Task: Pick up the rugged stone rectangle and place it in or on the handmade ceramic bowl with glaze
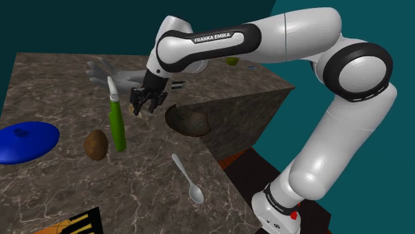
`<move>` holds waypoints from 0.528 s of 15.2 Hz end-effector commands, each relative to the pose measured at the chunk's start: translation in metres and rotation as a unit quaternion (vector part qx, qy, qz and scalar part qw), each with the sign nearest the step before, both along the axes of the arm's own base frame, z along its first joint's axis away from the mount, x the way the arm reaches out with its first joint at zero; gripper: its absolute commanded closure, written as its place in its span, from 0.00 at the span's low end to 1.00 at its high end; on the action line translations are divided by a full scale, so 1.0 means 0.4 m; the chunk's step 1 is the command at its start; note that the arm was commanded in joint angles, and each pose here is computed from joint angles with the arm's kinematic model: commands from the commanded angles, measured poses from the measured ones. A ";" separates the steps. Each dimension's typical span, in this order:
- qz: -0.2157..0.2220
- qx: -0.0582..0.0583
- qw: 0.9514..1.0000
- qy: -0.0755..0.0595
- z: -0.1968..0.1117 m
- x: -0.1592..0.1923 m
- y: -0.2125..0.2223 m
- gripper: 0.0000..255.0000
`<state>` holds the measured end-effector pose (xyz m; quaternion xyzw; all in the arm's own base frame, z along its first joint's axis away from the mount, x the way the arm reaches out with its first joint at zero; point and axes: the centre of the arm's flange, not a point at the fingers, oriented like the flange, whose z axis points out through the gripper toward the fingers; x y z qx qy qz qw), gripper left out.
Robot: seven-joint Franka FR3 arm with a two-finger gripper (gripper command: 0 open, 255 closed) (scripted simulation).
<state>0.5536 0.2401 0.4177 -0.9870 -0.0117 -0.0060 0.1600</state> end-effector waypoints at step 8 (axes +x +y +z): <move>0.000 0.000 1.000 0.000 0.125 0.000 -0.002 1.00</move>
